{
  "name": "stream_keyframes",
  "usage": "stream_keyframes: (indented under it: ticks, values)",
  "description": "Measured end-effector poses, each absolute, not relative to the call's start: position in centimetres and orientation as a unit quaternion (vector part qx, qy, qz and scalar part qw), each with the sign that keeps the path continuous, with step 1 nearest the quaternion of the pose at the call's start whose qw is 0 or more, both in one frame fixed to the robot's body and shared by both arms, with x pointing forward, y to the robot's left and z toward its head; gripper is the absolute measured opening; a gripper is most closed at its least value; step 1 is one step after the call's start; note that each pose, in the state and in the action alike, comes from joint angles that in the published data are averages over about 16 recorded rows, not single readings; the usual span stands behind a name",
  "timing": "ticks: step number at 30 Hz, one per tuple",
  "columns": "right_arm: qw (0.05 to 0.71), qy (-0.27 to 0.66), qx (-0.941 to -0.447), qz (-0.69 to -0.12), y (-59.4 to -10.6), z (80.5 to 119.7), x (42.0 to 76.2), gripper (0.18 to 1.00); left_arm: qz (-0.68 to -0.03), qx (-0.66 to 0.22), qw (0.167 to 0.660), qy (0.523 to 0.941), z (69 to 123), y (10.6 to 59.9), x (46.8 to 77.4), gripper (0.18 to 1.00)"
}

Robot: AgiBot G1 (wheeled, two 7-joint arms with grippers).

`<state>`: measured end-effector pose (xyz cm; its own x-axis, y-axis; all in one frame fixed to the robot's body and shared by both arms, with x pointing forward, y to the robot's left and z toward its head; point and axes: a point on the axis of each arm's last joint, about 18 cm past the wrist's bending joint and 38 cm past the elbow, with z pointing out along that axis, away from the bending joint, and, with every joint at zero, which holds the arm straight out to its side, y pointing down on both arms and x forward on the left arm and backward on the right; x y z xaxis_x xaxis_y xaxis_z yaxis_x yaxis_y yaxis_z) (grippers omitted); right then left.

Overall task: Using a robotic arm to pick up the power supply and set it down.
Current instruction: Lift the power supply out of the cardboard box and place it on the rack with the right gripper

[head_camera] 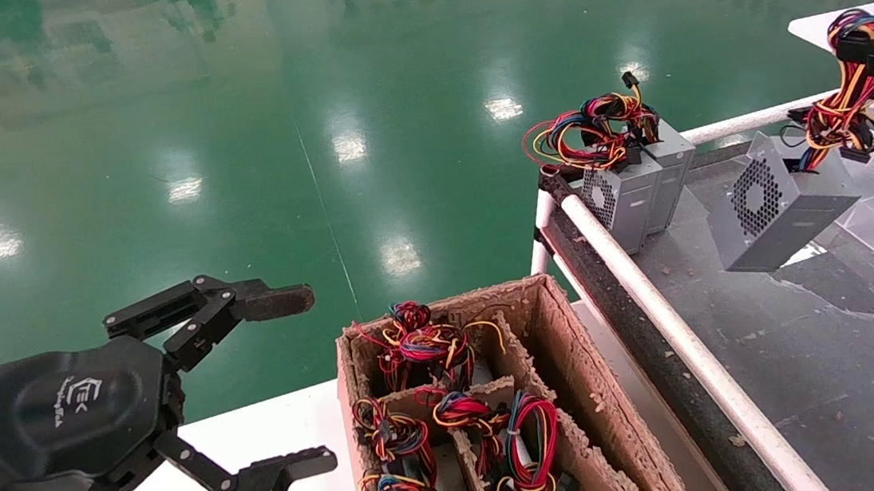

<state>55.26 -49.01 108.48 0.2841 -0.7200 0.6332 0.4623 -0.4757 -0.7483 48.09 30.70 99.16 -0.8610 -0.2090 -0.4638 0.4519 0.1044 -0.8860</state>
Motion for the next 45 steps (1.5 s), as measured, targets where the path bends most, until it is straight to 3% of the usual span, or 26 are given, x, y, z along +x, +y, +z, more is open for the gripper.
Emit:
stream_keyframes:
  ticks: [25,45]
  values:
    - [0.395,0.226,-0.595,-0.662,-49.0,111.3,68.0,0.216,-0.664,0.087,0.249,0.700,99.2,30.7,48.1,1.001]
    - [0.369,0.231,-0.598,-0.673,-44.0,112.7,71.9,0.216,-0.664,0.087,0.249,0.700,99.2,30.7,48.1,1.001]
